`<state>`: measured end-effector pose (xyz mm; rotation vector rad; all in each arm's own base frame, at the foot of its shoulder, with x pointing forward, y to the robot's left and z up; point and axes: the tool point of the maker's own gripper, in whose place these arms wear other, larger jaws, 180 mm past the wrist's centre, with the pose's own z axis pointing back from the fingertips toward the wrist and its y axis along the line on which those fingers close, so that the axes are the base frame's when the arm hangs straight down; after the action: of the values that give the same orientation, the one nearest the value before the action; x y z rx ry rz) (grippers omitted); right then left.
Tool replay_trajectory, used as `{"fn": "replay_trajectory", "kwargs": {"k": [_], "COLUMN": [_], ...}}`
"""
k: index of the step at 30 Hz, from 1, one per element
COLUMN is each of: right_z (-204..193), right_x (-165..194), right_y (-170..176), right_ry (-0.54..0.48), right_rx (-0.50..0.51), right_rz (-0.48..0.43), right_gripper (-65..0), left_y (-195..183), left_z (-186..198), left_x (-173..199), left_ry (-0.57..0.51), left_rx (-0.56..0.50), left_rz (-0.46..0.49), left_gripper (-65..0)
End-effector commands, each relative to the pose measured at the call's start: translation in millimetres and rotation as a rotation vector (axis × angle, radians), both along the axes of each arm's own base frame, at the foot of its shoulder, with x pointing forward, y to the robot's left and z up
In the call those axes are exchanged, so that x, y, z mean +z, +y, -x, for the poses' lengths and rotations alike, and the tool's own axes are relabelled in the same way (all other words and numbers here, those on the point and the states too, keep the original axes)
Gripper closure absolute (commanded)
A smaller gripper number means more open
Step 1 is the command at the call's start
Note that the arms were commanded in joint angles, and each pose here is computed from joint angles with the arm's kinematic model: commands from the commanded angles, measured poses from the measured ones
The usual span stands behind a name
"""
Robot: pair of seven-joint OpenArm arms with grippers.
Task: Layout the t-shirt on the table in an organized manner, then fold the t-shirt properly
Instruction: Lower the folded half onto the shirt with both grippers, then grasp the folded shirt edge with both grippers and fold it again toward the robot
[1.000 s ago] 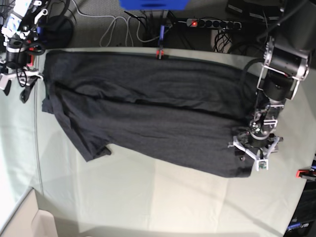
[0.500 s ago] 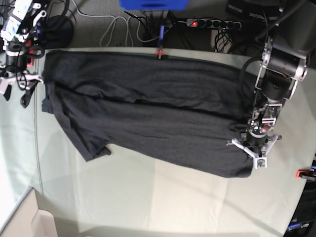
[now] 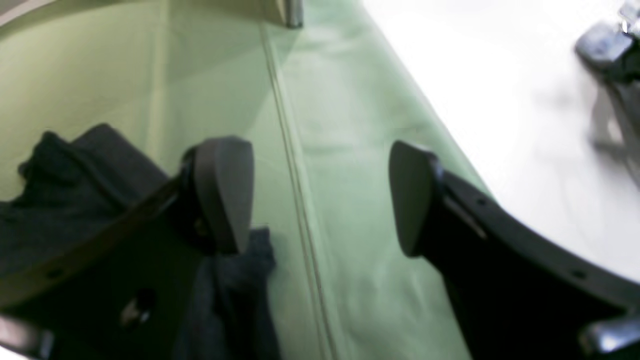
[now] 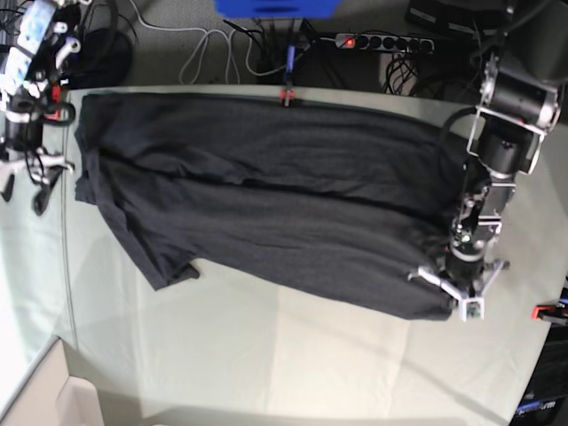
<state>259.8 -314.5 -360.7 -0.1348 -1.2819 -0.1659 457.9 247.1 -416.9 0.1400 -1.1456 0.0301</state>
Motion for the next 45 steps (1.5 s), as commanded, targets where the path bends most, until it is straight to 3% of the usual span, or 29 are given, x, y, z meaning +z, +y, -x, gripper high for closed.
{"fn": "replay_trajectory", "kwargs": {"k": [1, 7, 14, 29, 32, 38, 45], "right_z": [-12.2, -55.6, -84.8, -75.0, -74.9, -79.1, -98.5], "right_x": [12.7, -13.7, -37.9, -91.4, -91.4, -88.1, -36.5], "right_y": [-1.5, 25.6, 66.1, 66.8, 61.5, 69.2, 71.4], "right_ry": [-0.029, 0.109, 0.176, 0.303, 0.308, 0.313, 0.189], "right_rx": [0.033, 0.170, 0.272, 0.245, 0.243, 0.292, 0.324], "right_rz": [0.025, 0.006, -0.044, -0.131, -0.121, -0.089, -0.012], "right_gripper": [-43.3, -43.3, -43.3, -42.5, -33.6, -1.0, 0.0], "left_y": [1.9, -1.3, 0.5, 11.8, 12.1, 12.1, 8.4], "left_z": [-14.6, -14.3, -15.1, -13.8, -14.7, -15.8, -27.3], "left_x": [25.4, 36.1, 40.0, 40.1, 41.1, 42.6, 58.7], "left_ry": [-0.074, -0.108, -0.117, -0.110, -0.112, -0.115, -0.152], "left_rx": [-0.004, -0.026, -0.029, -0.018, -0.017, -0.017, -0.022], "left_rz": [-0.009, -0.012, -0.016, -0.034, -0.034, -0.034, -0.029], "left_gripper": [-0.4, -0.4, -0.4, -0.4, -0.4, -0.4, -0.4]}}
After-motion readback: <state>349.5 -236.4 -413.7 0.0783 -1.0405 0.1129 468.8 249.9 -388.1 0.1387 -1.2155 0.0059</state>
